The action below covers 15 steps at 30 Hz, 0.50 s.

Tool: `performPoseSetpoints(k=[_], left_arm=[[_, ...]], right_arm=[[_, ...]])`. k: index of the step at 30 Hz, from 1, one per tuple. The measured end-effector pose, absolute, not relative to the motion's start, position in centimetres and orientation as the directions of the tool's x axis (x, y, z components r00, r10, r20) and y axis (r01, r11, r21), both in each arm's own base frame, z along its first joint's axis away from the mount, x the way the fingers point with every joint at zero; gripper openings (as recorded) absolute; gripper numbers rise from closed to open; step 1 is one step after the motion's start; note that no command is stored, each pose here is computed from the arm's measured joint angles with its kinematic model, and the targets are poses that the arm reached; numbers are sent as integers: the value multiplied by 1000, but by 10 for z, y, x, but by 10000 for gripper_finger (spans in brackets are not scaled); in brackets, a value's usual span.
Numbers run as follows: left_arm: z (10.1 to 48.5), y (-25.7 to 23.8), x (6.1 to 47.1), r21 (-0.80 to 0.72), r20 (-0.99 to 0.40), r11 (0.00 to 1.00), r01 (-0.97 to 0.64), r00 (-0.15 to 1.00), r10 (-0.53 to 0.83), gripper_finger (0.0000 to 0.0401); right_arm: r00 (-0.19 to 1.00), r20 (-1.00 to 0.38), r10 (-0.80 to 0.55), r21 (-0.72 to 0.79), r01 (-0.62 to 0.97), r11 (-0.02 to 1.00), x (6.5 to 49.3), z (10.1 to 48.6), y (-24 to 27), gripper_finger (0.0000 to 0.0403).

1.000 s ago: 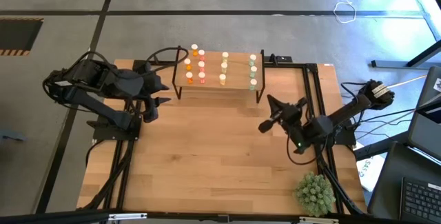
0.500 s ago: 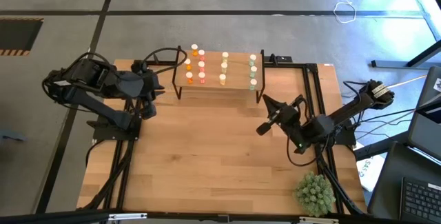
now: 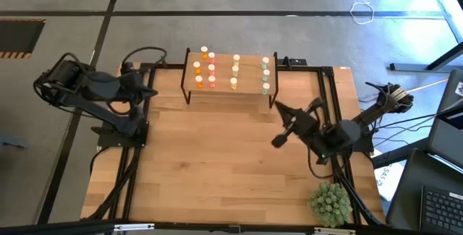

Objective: Pick and place medicine bottles onto shelf by color
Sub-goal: Return to Home Position

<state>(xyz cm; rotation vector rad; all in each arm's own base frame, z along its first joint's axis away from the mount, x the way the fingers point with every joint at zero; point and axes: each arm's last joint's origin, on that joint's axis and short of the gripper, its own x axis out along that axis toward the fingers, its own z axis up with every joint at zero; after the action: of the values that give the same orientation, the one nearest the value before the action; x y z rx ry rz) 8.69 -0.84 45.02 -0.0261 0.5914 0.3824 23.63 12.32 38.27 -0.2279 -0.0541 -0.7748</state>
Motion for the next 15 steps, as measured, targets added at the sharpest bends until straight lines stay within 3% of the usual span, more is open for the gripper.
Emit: performPoseSetpoints(k=[4, 7, 12, 15], left_arm=[[445, -7, 80, 66, -516, 933, -355, 788, 336, 2], [444, -6, 77, 84, -487, 941, -329, 810, 327, 1], [449, -2, 62, 71, -426, 949, -307, 851, 307, 1], [449, 2, 47, 45, -398, 952, -301, 869, 294, 1]], right_arm=[[869, 153, -470, -161, 491, 856, 244, 376, 133, 0], [965, 44, -258, -87, 261, 961, 252, 374, 132, 0], [958, -284, -30, 79, 55, 995, 255, 384, 112, 0], [922, -366, 124, 111, -89, 990, 253, 398, 101, 0]])
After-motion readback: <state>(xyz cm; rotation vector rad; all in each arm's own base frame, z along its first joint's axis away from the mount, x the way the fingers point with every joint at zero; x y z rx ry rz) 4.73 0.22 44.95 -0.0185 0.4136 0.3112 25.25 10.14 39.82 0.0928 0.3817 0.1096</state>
